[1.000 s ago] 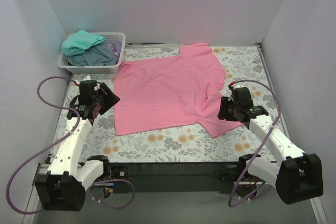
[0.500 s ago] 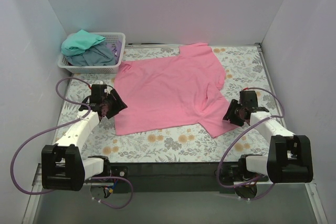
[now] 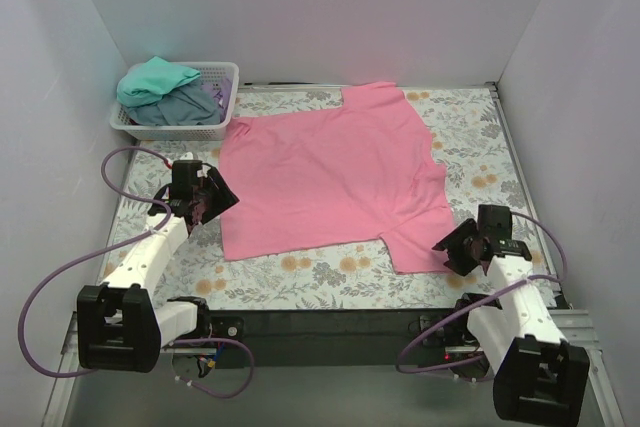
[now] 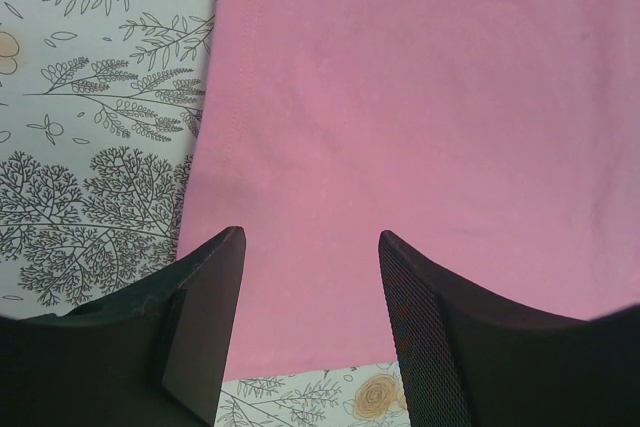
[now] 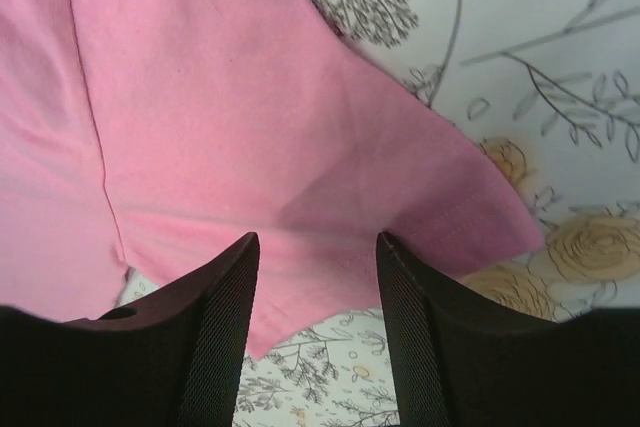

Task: Fold and stack the t-shirts
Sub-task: Flatten the tshirt out

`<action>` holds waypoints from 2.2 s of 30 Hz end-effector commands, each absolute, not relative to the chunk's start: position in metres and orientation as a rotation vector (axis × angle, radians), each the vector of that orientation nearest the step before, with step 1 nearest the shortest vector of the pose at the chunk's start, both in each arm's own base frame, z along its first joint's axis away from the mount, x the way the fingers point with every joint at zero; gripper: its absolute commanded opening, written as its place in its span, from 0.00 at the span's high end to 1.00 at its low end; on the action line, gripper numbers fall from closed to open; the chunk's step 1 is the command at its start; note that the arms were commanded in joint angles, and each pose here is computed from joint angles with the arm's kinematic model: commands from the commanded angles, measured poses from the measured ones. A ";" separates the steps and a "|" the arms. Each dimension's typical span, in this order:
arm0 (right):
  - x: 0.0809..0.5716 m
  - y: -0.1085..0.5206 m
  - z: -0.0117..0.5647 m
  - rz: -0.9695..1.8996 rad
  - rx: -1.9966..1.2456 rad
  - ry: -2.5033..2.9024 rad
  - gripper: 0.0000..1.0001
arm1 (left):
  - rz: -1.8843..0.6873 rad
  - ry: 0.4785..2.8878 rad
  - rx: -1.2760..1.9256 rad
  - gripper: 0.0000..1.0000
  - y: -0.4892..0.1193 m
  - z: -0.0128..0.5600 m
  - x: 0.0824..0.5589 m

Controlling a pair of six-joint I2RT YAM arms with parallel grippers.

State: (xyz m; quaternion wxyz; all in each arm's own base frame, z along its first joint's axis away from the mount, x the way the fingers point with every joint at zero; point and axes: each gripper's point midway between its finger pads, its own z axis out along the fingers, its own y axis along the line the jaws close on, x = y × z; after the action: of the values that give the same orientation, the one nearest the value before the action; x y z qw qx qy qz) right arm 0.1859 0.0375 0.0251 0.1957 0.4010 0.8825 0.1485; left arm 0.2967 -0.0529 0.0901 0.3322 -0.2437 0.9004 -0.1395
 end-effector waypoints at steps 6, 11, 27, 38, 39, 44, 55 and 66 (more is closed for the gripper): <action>0.195 0.020 0.075 0.325 0.971 2.367 0.42 | -0.351 2.317 -0.613 0.45 -0.051 0.099 0.298; 0.249 0.032 0.092 0.375 0.693 2.374 0.51 | -0.356 2.330 -0.610 0.45 -0.052 0.096 0.299; 0.301 0.047 0.025 -0.081 0.304 2.646 0.47 | -0.292 2.332 -0.625 0.45 -0.044 0.091 0.300; 0.192 0.025 -0.004 -0.205 0.453 2.890 0.43 | -0.207 2.316 -0.684 0.45 -0.030 0.091 0.299; 0.182 0.024 -0.005 -0.200 0.466 2.921 0.42 | -0.206 2.319 -0.683 0.45 -0.030 0.090 0.298; 0.156 0.029 -0.001 -0.146 0.592 2.967 0.41 | -0.200 2.335 -0.684 0.45 -0.031 0.087 0.296; 0.202 0.024 0.059 -0.065 0.508 2.686 0.40 | -0.279 2.388 -0.636 0.44 -0.046 0.078 0.295; 0.304 0.028 0.105 -0.045 0.326 2.486 0.41 | -0.342 2.487 -0.575 0.45 -0.081 0.074 0.317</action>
State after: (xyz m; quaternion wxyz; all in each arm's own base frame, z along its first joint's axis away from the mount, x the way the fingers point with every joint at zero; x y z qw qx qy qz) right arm 0.2771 0.0331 0.1003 0.2893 0.1313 0.9482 -0.0064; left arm 0.3048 -0.0707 0.0675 0.2809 -0.2212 0.9266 -0.1165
